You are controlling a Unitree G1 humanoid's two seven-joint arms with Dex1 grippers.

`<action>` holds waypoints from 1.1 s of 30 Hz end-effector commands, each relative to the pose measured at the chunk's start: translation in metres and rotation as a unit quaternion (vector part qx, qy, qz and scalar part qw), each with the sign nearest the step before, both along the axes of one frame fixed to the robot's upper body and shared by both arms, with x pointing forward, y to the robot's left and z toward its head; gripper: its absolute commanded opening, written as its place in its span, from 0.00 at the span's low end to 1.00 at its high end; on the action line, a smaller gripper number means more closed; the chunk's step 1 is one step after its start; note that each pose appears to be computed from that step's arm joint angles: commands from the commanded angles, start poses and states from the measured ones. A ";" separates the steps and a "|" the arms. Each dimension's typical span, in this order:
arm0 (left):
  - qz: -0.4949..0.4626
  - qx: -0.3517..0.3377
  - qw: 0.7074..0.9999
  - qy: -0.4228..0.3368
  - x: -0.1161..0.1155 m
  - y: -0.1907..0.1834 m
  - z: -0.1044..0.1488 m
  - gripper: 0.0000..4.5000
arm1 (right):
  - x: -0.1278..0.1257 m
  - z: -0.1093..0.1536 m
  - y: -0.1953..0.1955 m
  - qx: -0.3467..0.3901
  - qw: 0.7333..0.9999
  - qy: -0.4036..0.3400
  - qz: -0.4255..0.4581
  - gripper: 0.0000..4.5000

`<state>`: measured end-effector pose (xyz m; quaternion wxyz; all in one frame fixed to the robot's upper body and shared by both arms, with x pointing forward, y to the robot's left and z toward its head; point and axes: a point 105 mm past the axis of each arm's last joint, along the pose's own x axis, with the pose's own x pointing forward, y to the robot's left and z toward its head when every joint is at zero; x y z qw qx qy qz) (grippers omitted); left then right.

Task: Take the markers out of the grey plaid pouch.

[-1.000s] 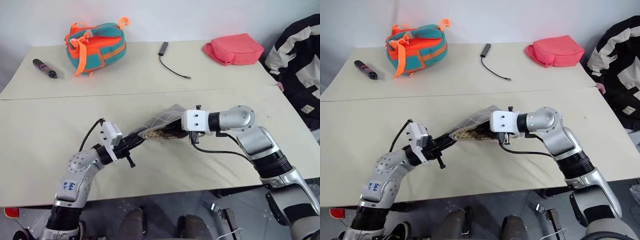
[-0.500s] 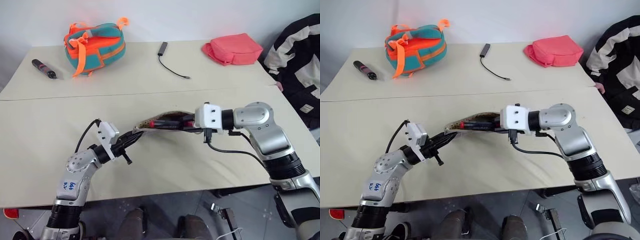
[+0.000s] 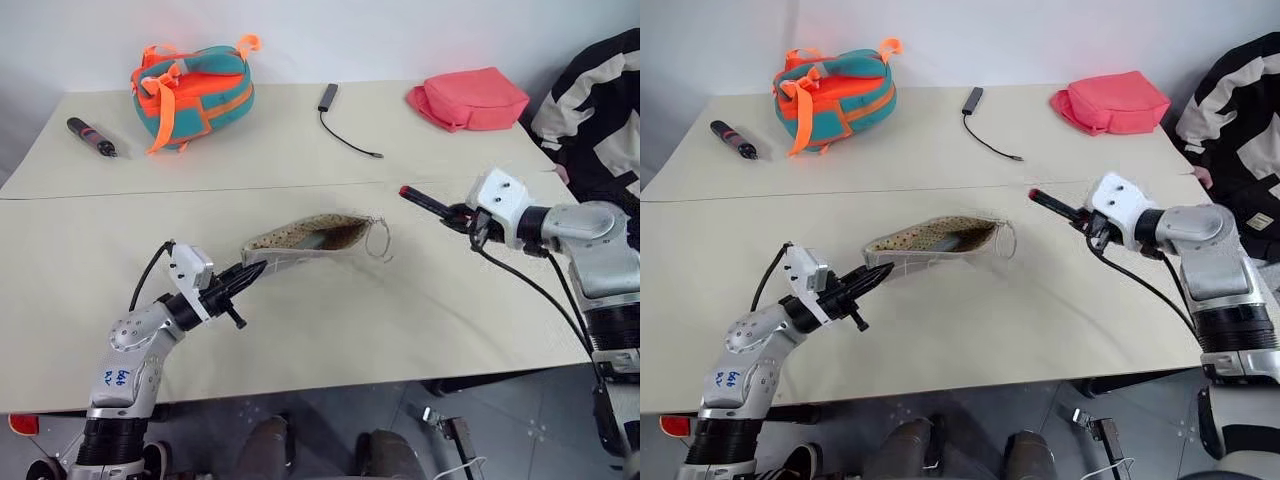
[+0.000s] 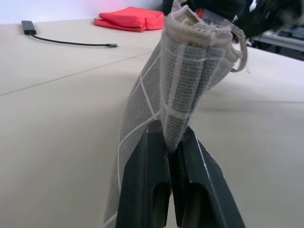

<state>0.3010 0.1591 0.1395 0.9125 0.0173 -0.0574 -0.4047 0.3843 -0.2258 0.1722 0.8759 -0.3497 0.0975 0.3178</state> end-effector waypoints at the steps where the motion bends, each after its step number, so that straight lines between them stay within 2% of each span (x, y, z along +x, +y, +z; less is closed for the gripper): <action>1: -0.010 -0.002 1.000 -0.018 -0.003 -0.003 0.010 0.00 | -0.003 -0.011 0.009 0.025 0.999 0.020 0.005 0.14; 4: -0.012 -0.005 1.000 -0.019 -0.003 -0.004 0.012 0.00 | -0.002 -0.008 0.015 0.067 0.997 0.027 0.000 0.14; 11: -0.016 -0.007 1.000 -0.017 -0.006 -0.007 0.012 0.00 | -0.010 -0.013 0.019 0.061 0.997 0.055 0.010 0.64; 17: -0.019 -0.011 1.000 -0.014 -0.006 -0.008 0.012 0.00 | -0.009 0.035 0.029 0.089 0.995 -0.005 0.041 0.64; 22: -0.023 -0.009 1.000 -0.012 -0.006 -0.010 0.012 0.00 | -0.023 0.105 0.064 0.151 0.975 -0.088 0.135 0.64; 25: -0.026 -0.008 1.000 -0.011 -0.005 -0.012 0.012 0.00 | -0.033 0.124 0.091 0.174 0.960 -0.112 0.187 0.51; 27: -0.031 -0.010 0.999 -0.011 -0.005 -0.015 0.013 0.00 | -0.047 0.124 0.116 0.184 0.948 -0.104 0.238 0.35; 31: -0.040 -0.011 0.999 -0.011 -0.005 -0.020 0.015 0.00 | -0.064 0.107 0.152 0.173 0.937 -0.086 0.291 0.04; 33: -0.046 -0.012 0.999 -0.013 -0.006 -0.023 0.018 0.00 | -0.065 0.086 0.165 0.132 0.941 -0.083 0.300 0.00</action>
